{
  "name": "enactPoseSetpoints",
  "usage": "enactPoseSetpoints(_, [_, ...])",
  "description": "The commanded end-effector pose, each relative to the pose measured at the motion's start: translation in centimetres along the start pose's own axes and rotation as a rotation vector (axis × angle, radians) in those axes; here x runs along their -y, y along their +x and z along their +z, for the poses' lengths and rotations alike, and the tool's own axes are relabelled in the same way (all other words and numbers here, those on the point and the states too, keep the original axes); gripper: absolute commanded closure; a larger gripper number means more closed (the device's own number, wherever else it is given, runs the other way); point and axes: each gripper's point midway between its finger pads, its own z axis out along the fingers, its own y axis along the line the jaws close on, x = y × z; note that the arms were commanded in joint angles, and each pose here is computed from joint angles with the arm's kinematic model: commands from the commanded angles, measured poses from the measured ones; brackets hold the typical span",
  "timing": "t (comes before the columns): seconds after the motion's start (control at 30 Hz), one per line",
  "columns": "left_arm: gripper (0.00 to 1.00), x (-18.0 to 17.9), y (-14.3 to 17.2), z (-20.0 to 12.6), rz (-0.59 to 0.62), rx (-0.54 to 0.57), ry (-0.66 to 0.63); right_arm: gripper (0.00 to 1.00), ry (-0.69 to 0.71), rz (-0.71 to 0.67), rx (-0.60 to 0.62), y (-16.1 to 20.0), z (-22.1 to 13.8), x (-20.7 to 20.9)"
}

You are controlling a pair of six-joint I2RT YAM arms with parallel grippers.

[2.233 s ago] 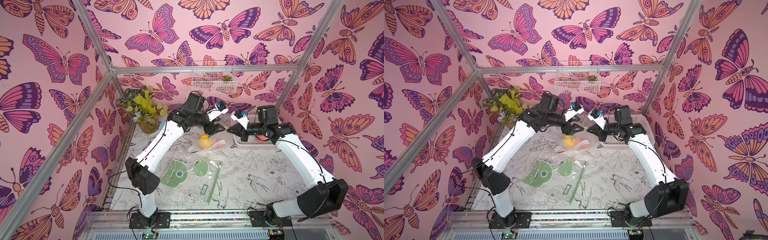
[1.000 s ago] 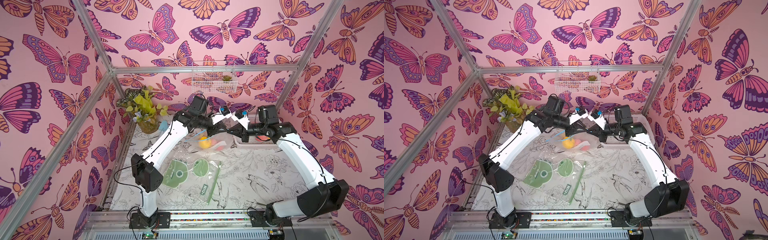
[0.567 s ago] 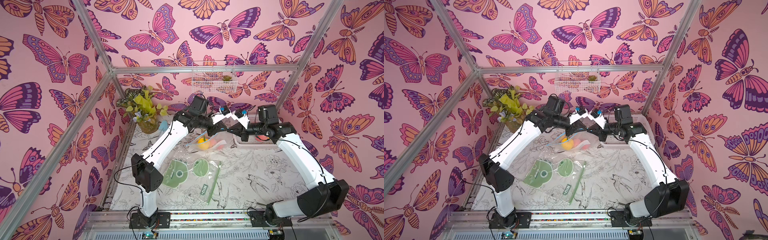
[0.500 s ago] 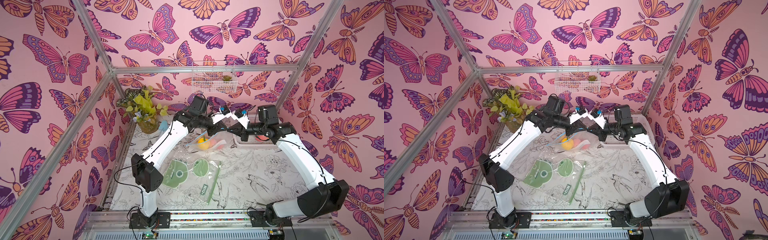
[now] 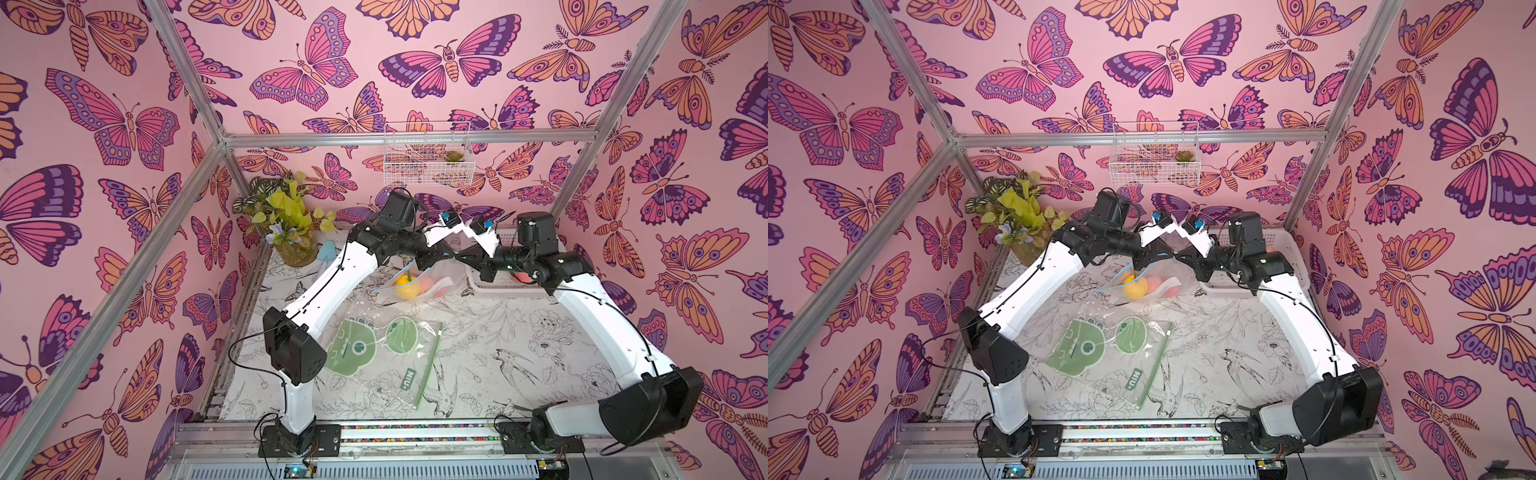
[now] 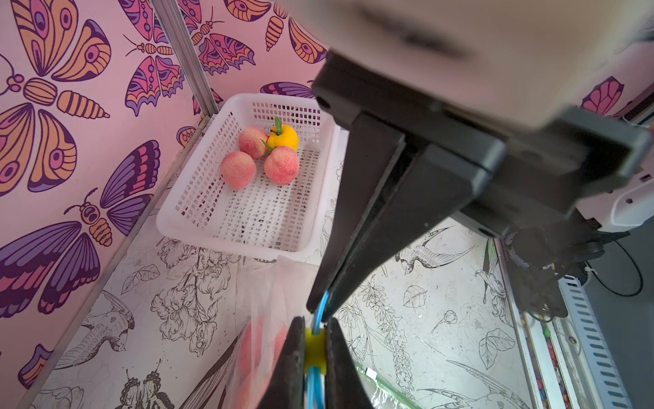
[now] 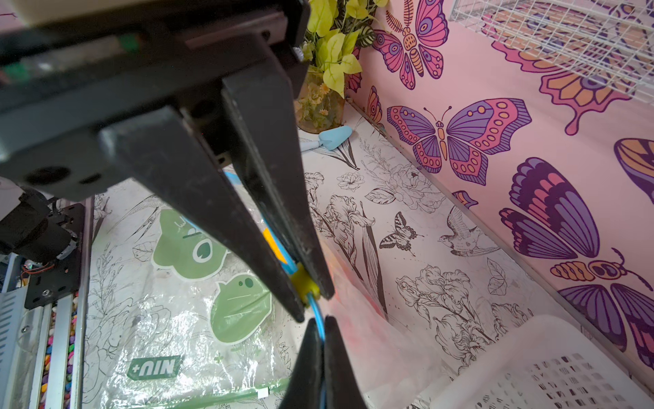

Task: Place the peach in a zip-top bag and seal the zipper
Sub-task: Zip the zipper on the zipper food storage bag.

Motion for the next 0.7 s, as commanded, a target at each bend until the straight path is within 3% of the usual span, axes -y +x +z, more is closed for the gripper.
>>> enactPoseSetpoints(0.0, [0.90, -0.2, 1.2, -1.3, -0.029, -0.051, -0.040, 1.00, 0.104, 0.016, -0.005, -0.2, -0.9, 1.6])
enactPoseSetpoints(0.67, [0.89, -0.8, 1.6, -2.8, -0.054, -0.052, -0.078, 1.00, 0.214, 0.060, -0.006, -0.1, -0.9, 3.7])
